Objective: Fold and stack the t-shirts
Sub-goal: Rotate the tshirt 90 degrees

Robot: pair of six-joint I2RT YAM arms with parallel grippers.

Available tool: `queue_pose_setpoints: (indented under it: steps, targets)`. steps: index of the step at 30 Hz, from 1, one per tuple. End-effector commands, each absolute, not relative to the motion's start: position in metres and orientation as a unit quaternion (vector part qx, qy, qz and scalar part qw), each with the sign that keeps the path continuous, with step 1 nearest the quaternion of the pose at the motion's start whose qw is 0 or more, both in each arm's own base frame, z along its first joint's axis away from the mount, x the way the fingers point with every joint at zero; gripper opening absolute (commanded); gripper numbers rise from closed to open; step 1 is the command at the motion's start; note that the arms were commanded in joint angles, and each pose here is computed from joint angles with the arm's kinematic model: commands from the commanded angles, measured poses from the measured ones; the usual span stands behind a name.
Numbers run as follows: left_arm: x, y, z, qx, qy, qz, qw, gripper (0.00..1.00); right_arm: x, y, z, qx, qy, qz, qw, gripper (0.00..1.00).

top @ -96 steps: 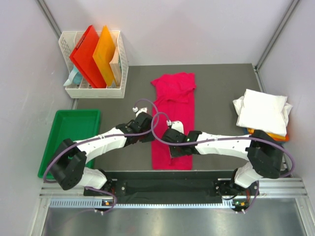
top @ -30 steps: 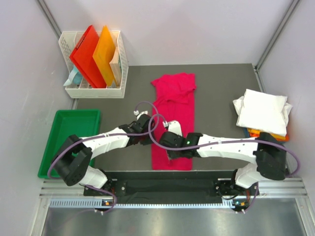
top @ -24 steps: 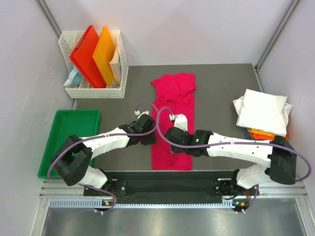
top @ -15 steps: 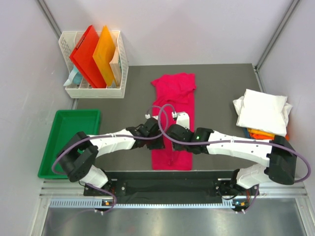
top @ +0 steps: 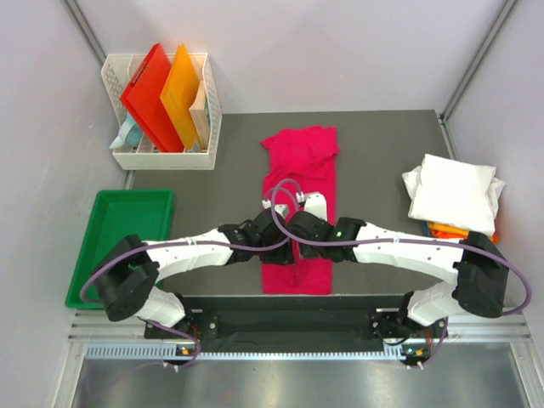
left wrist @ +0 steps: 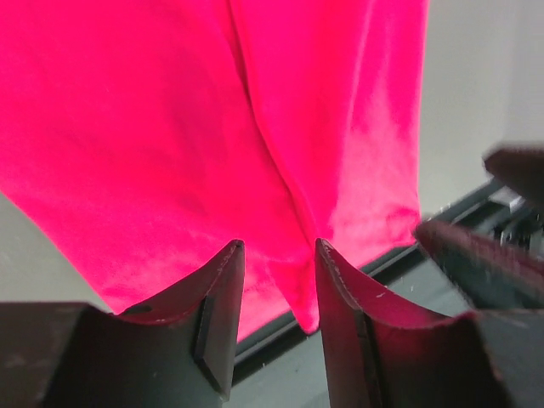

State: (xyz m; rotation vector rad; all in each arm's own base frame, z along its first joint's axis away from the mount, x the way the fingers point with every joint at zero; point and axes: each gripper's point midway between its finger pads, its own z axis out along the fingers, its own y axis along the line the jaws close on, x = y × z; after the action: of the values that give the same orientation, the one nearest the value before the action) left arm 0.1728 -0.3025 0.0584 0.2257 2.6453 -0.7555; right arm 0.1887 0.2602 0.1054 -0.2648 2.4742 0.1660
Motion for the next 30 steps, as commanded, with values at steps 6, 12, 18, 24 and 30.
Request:
queue_pose_setpoints:
  steps: [6,12,18,24,30]
  targets:
    - [0.149,-0.312,0.044,0.102,0.941,-0.279,0.164,0.41,0.199,0.262,0.11,-0.095,0.938,0.077,0.323,0.41]
    - [0.141,-0.317,0.043,0.115,0.94,-0.279,0.16,0.41,0.198,0.257,0.107,-0.092,0.94,0.078,0.32,0.41]
    - [0.136,-0.317,0.039,0.123,0.941,-0.277,0.151,0.36,0.198,0.256,0.104,-0.092,0.941,0.078,0.317,0.41]
    - [0.136,-0.318,0.044,0.128,0.938,-0.279,0.158,0.2,0.199,0.257,0.1,-0.093,0.942,0.076,0.315,0.41]
    - [0.137,-0.316,0.047,0.128,0.939,-0.274,0.166,0.0,0.199,0.258,0.1,-0.095,0.942,0.076,0.313,0.41]
